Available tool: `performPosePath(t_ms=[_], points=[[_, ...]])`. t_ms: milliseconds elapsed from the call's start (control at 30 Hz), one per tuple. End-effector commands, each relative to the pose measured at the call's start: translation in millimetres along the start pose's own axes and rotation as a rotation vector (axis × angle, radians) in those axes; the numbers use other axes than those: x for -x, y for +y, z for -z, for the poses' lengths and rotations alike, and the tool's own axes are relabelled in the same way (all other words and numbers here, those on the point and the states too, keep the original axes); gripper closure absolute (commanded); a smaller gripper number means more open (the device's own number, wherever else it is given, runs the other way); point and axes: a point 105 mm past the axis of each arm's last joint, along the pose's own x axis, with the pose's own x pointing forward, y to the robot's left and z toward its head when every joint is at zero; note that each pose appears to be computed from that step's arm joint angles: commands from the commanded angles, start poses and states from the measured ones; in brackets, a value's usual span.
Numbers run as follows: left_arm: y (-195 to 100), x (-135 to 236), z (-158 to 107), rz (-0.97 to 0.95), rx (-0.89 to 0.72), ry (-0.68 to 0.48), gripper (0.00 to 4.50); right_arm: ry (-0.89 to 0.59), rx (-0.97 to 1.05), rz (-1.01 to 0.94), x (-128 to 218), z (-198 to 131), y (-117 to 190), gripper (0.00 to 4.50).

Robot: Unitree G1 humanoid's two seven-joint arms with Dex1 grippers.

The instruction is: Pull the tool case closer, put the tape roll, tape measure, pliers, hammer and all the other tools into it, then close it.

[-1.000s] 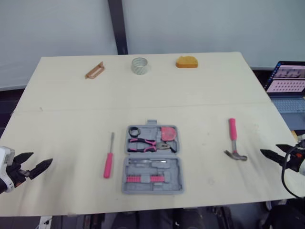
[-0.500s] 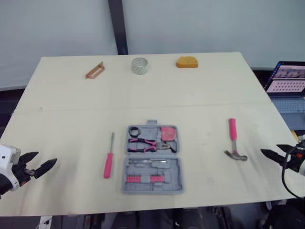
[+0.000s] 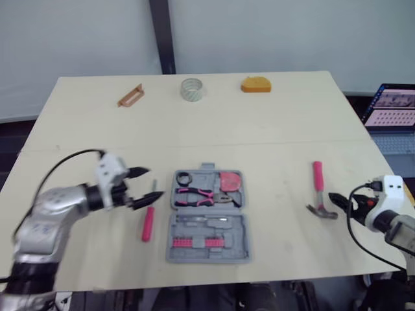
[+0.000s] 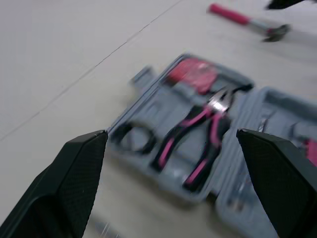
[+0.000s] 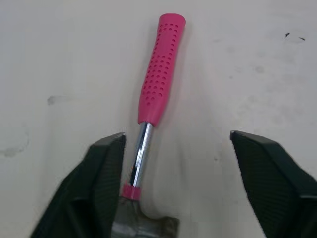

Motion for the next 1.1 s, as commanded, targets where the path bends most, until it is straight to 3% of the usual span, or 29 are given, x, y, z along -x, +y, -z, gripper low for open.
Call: performPosePath(t_ms=[33, 400, 1100], points=[[-23, -30, -18, 0.154, -0.104, -0.037, 0.00, -0.002, 0.019, 0.087, 4, -6, 0, 1.29], [-47, -80, -32, 0.280, -0.212, -0.111, 0.00, 0.019, 0.009, 0.079, -1, 4, 26, 1.29], [-46, -86, -34, 0.265, -0.233, -0.108, 0.00, 0.132, -0.014, 0.151, -13, 36, 22, 1.29]])
